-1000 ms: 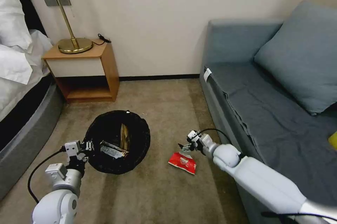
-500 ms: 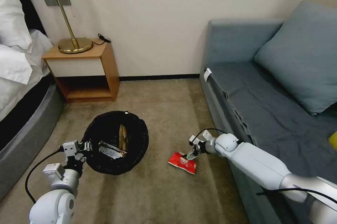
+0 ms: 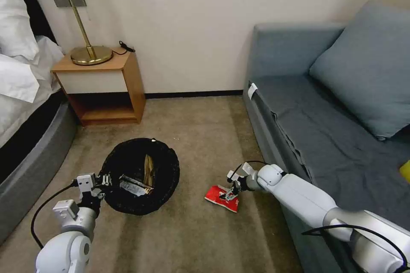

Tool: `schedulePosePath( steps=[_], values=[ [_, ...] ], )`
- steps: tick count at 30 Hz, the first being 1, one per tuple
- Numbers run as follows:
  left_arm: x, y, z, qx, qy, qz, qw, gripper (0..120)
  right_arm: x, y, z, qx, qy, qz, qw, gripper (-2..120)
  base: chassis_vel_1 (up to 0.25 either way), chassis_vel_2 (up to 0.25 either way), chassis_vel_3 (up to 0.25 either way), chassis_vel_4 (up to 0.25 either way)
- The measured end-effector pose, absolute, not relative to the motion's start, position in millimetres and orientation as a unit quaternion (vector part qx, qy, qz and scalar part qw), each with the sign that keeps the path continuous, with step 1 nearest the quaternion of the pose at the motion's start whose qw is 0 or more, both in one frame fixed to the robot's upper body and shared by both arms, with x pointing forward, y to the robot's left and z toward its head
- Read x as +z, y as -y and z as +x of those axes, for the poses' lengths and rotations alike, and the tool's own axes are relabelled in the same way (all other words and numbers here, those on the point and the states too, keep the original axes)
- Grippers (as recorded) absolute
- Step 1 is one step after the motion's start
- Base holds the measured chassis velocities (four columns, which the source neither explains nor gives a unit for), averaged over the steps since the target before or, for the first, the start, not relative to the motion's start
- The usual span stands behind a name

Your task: Pick up the trash bin, then pick up the garbage on the floor and place it into the trash bin.

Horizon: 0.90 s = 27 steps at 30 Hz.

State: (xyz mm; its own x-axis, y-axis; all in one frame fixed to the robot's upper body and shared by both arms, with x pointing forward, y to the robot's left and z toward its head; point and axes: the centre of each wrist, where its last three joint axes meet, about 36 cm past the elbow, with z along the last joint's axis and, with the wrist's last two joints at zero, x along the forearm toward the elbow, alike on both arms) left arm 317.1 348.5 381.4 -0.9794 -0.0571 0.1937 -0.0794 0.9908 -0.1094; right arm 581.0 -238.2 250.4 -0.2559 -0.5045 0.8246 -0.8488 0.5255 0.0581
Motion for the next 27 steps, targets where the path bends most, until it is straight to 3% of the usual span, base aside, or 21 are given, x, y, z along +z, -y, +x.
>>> schedulePosePath(
  steps=[14,21,27],
  values=[
    [378,-351,315,0.060,0.993,0.040,0.096,4,233,225,565,0.214,0.766,0.435,0.422,96,0.000,0.000,0.000,0.000],
    [377,-351,315,0.061,0.993,0.041,0.096,4,230,225,560,0.219,0.773,0.424,0.418,67,0.000,0.000,0.000,0.000],
    [376,-351,316,0.061,0.993,0.040,0.096,4,230,228,554,0.222,0.778,0.418,0.414,51,0.000,0.000,0.000,0.000]
  ],
)
